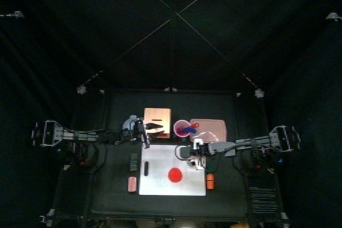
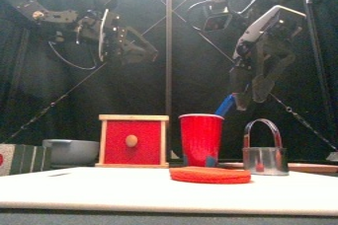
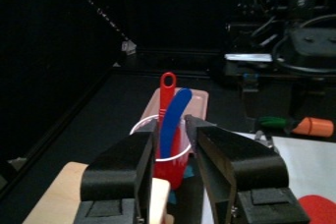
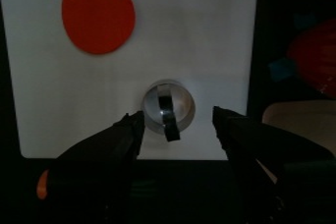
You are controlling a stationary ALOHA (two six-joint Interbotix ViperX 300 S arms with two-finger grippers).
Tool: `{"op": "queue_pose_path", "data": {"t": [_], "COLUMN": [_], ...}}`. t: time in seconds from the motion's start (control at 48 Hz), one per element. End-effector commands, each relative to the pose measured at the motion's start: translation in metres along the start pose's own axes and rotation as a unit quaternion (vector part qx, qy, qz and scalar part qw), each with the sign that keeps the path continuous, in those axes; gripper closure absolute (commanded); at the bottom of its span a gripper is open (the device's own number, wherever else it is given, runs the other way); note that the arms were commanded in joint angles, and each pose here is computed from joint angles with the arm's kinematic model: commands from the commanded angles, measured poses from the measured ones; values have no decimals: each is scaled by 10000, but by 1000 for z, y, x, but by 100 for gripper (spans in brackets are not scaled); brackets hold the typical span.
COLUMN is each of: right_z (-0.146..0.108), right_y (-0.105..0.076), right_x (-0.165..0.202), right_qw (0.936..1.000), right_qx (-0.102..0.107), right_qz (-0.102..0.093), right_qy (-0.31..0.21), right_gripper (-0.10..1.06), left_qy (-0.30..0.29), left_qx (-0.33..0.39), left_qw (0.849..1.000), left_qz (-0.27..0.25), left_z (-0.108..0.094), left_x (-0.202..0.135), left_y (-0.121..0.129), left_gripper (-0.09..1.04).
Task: Get the cutter from the drawer then cut the dough then place the extra dough in the bowl
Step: Cut the dough
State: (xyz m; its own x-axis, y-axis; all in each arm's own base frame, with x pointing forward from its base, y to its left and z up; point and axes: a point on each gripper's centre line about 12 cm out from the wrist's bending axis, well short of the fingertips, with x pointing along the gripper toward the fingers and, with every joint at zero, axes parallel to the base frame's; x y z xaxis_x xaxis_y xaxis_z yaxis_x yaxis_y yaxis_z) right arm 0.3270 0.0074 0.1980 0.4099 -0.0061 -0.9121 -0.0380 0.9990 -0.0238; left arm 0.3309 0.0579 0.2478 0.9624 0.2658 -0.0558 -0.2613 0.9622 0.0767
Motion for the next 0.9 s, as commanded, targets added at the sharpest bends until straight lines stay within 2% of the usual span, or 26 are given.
{"op": "queue_pose_path", "data": {"t": [0.021, 0.146, 0.333, 0.583, 0.708, 0.896], "right_z": [0, -9, -16, -10, -9, -7], "right_y": [-1, 0, 11, 19, 21, 20], "right_x": [-1, 9, 20, 22, 22, 25], "right_qw": [10000, 9995, 9963, 9954, 9955, 9952], "right_qx": [-73, -214, -761, -924, -924, -941], "right_qz": [-51, -106, -245, -207, -197, -223], "right_qy": [-8, 197, 319, 171, 123, 153], "right_gripper": [7, 7, 8, 12, 21, 35], "left_qy": [-301, -338, -257, -71, 36, -19], "left_qx": [-50, -58, -128, -348, -453, -482], "left_qw": [9995, 9994, 9996, 9992, 9985, 9983], "left_qz": [-18, -78, -55, 172, 288, 324], "left_z": [10, 6, -3, -14, -22, -22], "left_x": [-7, -14, -20, -23, -28, -29], "left_y": [-5, -10, -11, -4, 0, 0], "left_gripper": [19, 19, 19, 19, 19, 19]}}
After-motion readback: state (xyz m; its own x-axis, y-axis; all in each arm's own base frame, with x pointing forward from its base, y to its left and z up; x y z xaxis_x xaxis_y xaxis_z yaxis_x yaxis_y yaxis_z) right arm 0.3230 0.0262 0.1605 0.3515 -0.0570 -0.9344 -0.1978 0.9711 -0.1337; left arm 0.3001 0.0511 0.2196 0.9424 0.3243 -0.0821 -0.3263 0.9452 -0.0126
